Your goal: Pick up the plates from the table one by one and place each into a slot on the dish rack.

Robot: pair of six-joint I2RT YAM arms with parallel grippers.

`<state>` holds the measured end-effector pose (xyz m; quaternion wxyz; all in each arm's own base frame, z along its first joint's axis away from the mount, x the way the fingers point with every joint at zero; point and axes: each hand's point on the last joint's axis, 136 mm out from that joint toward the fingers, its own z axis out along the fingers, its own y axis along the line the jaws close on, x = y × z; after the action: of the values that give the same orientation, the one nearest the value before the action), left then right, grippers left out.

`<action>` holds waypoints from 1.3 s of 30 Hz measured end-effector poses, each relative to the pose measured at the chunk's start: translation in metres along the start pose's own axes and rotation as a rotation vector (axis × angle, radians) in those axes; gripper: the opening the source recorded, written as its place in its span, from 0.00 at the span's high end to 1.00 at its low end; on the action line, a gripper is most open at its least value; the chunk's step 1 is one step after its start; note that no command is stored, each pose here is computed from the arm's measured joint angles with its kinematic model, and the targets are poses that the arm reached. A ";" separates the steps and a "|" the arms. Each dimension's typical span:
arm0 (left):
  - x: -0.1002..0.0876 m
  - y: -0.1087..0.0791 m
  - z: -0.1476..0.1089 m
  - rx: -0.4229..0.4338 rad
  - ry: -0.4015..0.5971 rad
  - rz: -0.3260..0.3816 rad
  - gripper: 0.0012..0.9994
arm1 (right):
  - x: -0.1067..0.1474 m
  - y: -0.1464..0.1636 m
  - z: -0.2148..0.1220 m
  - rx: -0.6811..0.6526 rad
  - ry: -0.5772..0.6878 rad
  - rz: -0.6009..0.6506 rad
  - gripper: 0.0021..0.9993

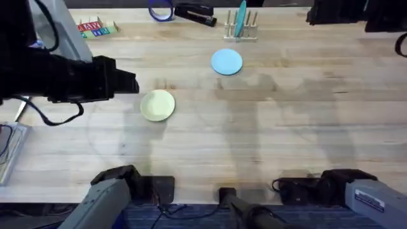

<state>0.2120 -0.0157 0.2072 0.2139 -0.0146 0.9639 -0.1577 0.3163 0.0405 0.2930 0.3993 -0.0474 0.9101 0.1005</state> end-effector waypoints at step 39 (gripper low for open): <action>-0.013 0.037 0.058 0.400 0.137 -0.040 0.96 | 0.000 0.000 0.000 0.000 0.000 0.000 0.00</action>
<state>0.2489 0.0034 0.1514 0.1434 0.0199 0.9253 -0.3506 0.3163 0.0404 0.2931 0.3994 -0.0474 0.9101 0.1003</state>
